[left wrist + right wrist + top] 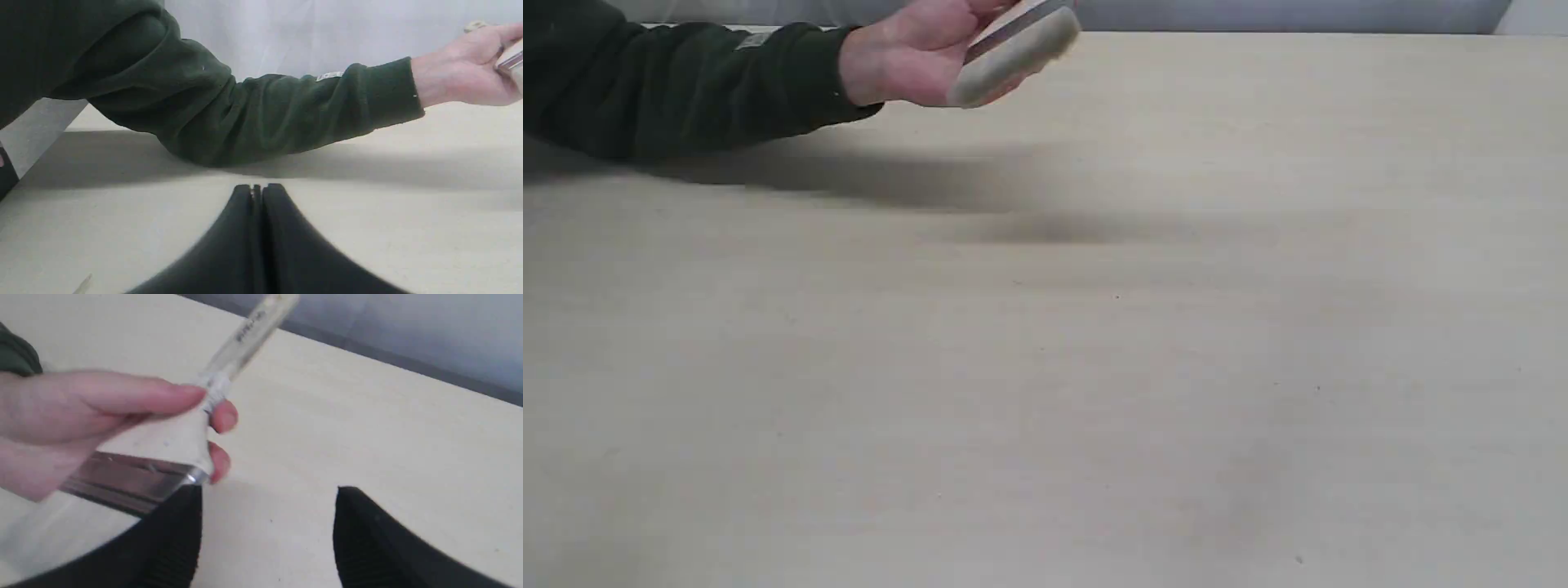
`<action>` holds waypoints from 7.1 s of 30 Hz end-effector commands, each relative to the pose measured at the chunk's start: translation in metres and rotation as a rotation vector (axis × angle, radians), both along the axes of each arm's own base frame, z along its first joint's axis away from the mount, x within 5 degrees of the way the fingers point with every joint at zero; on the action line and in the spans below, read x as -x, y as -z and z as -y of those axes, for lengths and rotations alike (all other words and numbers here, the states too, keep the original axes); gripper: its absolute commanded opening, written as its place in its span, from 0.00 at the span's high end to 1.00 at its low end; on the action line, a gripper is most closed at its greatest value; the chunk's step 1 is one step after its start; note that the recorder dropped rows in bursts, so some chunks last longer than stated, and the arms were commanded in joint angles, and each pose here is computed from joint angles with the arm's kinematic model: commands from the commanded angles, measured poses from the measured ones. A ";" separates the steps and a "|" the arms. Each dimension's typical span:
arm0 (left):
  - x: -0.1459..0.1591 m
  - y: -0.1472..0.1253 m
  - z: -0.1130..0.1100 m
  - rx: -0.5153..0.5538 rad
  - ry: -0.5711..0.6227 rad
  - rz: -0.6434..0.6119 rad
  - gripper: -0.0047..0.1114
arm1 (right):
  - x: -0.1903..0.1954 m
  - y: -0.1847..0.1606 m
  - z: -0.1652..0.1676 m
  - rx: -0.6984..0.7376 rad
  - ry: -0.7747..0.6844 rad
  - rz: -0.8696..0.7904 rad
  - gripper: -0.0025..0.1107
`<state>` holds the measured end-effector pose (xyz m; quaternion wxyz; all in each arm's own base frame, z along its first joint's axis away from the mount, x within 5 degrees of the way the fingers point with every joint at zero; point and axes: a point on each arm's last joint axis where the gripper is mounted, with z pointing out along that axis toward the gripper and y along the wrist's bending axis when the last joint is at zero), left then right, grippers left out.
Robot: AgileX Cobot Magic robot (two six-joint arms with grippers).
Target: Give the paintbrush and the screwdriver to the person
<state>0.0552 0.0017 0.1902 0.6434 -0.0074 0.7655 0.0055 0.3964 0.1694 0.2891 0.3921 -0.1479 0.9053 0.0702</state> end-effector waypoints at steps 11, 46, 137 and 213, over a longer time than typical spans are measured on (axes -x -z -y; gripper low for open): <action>0.000 0.000 0.000 0.003 0.007 0.011 0.96 | 0.125 -0.024 0.054 -0.089 0.003 0.088 0.52; 0.000 0.000 0.001 0.007 0.007 0.011 0.96 | 0.353 0.032 0.142 -0.635 0.016 0.454 0.94; 0.000 -0.001 0.001 0.005 0.007 0.013 0.96 | 0.341 0.097 0.163 -0.068 0.236 0.604 0.94; 0.000 0.000 0.001 0.007 0.007 0.011 0.96 | 0.343 0.106 0.172 -0.056 0.358 0.506 0.94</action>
